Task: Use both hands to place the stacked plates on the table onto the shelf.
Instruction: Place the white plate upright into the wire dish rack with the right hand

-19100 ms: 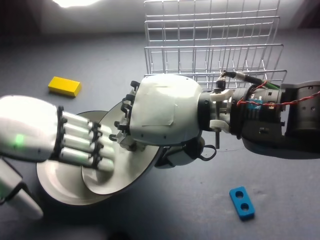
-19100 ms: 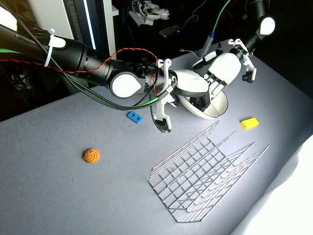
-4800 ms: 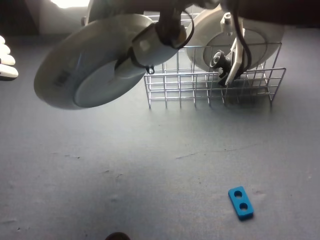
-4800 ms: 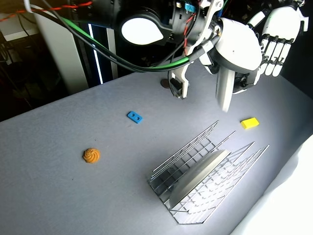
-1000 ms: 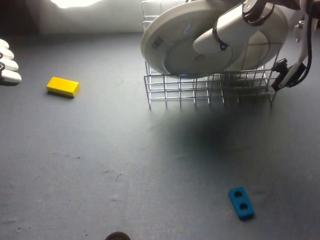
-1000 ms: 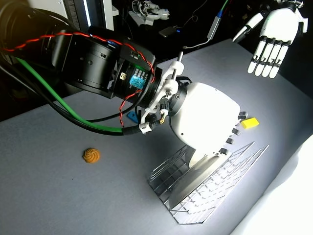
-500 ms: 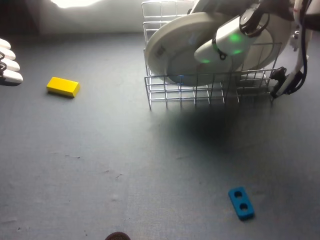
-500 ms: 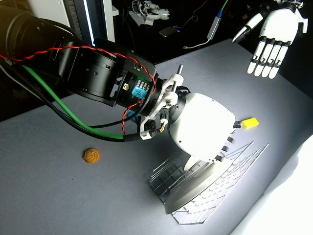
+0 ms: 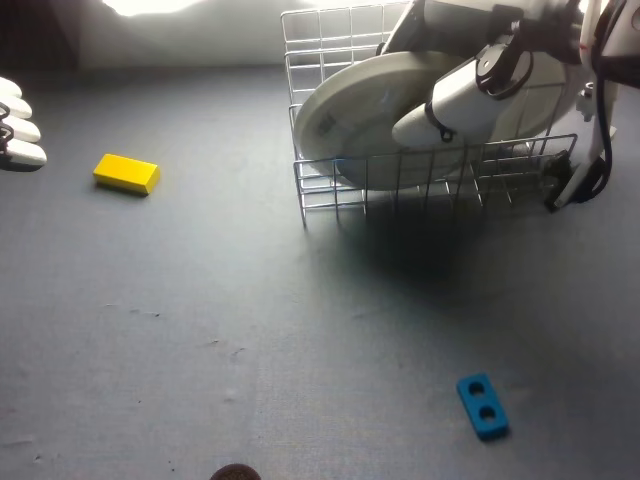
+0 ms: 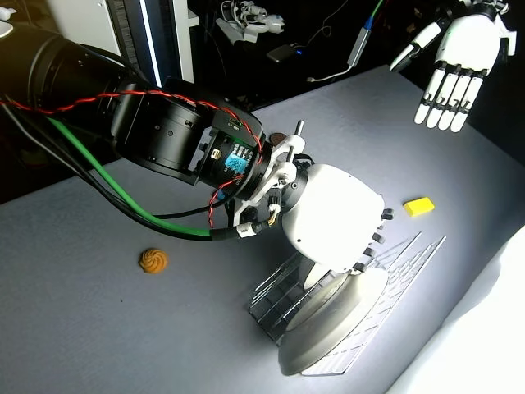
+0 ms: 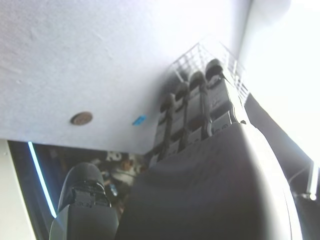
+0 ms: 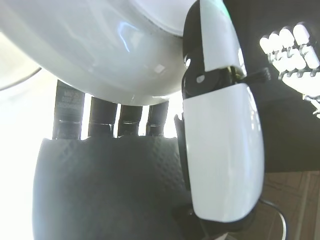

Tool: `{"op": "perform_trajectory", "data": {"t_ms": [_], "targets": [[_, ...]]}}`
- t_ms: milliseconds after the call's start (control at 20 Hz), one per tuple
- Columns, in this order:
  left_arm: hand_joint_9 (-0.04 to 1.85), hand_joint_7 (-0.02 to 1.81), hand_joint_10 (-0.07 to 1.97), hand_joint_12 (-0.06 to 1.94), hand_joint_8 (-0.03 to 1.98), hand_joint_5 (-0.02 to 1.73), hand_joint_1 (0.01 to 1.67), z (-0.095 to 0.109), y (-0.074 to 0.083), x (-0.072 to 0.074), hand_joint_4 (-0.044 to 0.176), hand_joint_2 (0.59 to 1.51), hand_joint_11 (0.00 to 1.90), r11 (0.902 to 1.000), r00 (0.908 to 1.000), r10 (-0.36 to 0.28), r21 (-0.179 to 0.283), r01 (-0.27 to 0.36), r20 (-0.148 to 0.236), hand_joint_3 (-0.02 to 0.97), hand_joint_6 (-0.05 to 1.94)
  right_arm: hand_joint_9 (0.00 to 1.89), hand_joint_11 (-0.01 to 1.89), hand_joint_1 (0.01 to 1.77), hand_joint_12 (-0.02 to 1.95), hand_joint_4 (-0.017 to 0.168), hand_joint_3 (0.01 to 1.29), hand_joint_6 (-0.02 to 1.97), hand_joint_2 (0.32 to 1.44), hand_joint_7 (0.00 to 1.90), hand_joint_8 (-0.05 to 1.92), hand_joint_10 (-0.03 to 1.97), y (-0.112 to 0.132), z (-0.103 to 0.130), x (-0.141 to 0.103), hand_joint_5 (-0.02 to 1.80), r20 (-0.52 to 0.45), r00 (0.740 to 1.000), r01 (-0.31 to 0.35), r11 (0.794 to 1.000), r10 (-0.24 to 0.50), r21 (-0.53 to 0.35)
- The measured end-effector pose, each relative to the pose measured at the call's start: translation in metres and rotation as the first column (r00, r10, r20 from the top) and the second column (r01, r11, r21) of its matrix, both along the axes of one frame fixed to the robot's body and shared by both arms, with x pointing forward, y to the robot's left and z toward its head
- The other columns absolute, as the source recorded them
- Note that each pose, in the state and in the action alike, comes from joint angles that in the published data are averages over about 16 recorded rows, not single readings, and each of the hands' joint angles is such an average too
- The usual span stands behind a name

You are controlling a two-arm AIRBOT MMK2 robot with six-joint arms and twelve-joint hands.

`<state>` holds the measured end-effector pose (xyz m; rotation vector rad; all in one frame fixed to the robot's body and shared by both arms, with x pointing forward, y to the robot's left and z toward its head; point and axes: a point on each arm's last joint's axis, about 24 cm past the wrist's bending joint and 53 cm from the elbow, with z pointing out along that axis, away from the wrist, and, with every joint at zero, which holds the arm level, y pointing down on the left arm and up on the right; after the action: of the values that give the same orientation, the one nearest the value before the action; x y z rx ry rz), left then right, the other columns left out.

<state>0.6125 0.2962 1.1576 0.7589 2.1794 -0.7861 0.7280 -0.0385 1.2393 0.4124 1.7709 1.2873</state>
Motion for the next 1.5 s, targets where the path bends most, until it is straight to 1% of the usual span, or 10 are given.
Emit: {"op": "perform_trajectory", "data": {"t_ms": [250, 550, 800, 850, 900, 1050, 1100, 1200, 1300, 1500], "targets": [[0.02, 0.05, 0.01, 0.0, 0.01, 0.05, 0.01, 0.0, 0.0, 0.0, 0.003, 1.101, 0.02, 1.0, 1.0, -0.001, 0.0, 0.001, 0.0, 0.009, 0.01, 1.26, 0.84, 1.22, 1.14, 0.003, 0.02, 0.89, 1.0, 1.08, 0.58, 0.02, 0.001, -0.003, 0.0, 0.95, 0.0, 1.0, -0.002, 1.0, 0.002, -0.008], [0.02, 0.05, 0.01, 0.0, 0.01, 0.04, 0.01, 0.0, -0.001, -0.001, 0.003, 1.101, 0.02, 1.0, 1.0, -0.003, 0.0, 0.003, 0.0, 0.008, 0.01, 1.25, 0.84, 1.21, 1.14, 0.003, 0.02, 0.9, 1.01, 1.09, 0.53, 0.02, 0.001, -0.004, 0.0, 0.94, 0.001, 1.0, -0.001, 1.0, 0.001, -0.01], [0.02, 0.04, 0.01, 0.0, 0.01, 0.03, 0.01, 0.0, -0.002, -0.001, 0.003, 1.102, 0.02, 1.0, 1.0, -0.007, 0.0, 0.007, -0.001, 0.008, 0.01, 1.23, 0.82, 1.2, 1.18, -0.002, 0.02, 0.93, 1.02, 1.12, 0.3, 0.02, 0.001, -0.004, -0.001, 0.93, 0.007, 1.0, -0.002, 1.0, 0.002, -0.015], [0.02, 0.04, 0.01, 0.0, 0.01, 0.03, 0.01, 0.0, -0.003, -0.001, 0.003, 1.102, 0.02, 1.0, 1.0, -0.007, 0.0, 0.007, -0.001, 0.008, 0.01, 1.23, 0.82, 1.2, 1.17, -0.002, 0.02, 0.93, 1.02, 1.13, 0.28, 0.02, 0.001, -0.004, -0.001, 0.93, 0.009, 1.0, -0.002, 1.0, 0.003, -0.017], [0.02, 0.04, 0.01, 0.0, 0.01, 0.03, 0.01, 0.0, -0.003, -0.001, 0.004, 1.102, 0.02, 1.0, 1.0, -0.008, 0.0, 0.008, 0.0, 0.008, 0.01, 1.24, 0.83, 1.2, 1.17, -0.002, 0.02, 0.93, 1.02, 1.13, 0.29, 0.02, 0.001, -0.004, -0.001, 0.93, 0.011, 1.0, -0.003, 1.0, 0.003, -0.02], [0.02, 0.04, 0.01, 0.0, 0.01, 0.02, 0.01, 0.0, -0.003, -0.002, 0.004, 1.102, 0.02, 0.9999, 0.9999, -0.01, 0.0, 0.01, 0.0, 0.008, 0.01, 1.24, 0.83, 1.19, 1.16, -0.001, 0.02, 0.93, 1.02, 1.11, 0.44, 0.02, 0.002, -0.003, -0.001, 0.94, 0.023, 1.0, -0.007, 1.0, 0.008, -0.031], [0.02, 0.04, 0.01, 0.0, 0.01, 0.02, 0.01, 0.0, -0.004, -0.002, 0.004, 1.102, 0.02, 0.9999, 0.9999, -0.011, 0.0, 0.011, 0.0, 0.008, 0.01, 1.24, 0.82, 1.19, 1.17, -0.001, 0.02, 0.93, 1.02, 1.11, 0.44, 0.02, 0.002, -0.002, -0.001, 0.93, 0.029, 1.0, -0.009, 0.999, 0.01, -0.036], [0.02, 0.04, 0.01, 0.0, 0.01, 0.02, 0.01, -0.001, -0.004, -0.002, 0.004, 1.102, 0.02, 0.9999, 0.9999, -0.012, 0.0, 0.012, 0.0, 0.008, 0.01, 1.23, 0.81, 1.18, 1.18, -0.003, 0.02, 0.94, 1.02, 1.11, 0.37, 0.02, 0.003, -0.001, -0.001, 0.92, 0.042, 0.999, -0.012, 0.999, 0.014, -0.048], [0.02, 0.03, 0.01, 0.0, 0.01, 0.02, 0.01, -0.001, -0.004, -0.002, 0.004, 1.102, 0.02, 0.9999, 0.9999, -0.013, 0.0, 0.013, 0.001, 0.008, 0.01, 1.21, 0.79, 1.15, 1.18, -0.005, 0.02, 0.88, 1.03, 1.1, 0.3, 0.02, 0.003, 0.002, -0.001, 0.9, 0.06, 0.998, -0.014, 0.998, 0.017, -0.06], [0.02, 0.04, 0.01, 0.0, 0.01, 0.02, 0.01, -0.001, -0.005, -0.002, 0.004, 1.102, 0.02, 0.9999, 0.9999, -0.015, 0.001, 0.015, 0.001, 0.008, 0.01, 1.17, 0.73, 1.08, 1.17, -0.004, 0.02, 0.65, 1.04, 1.08, 0.28, 0.02, 0.004, 0.009, -0.001, 0.89, 0.098, 0.995, -0.014, 0.997, 0.022, -0.081]]}}
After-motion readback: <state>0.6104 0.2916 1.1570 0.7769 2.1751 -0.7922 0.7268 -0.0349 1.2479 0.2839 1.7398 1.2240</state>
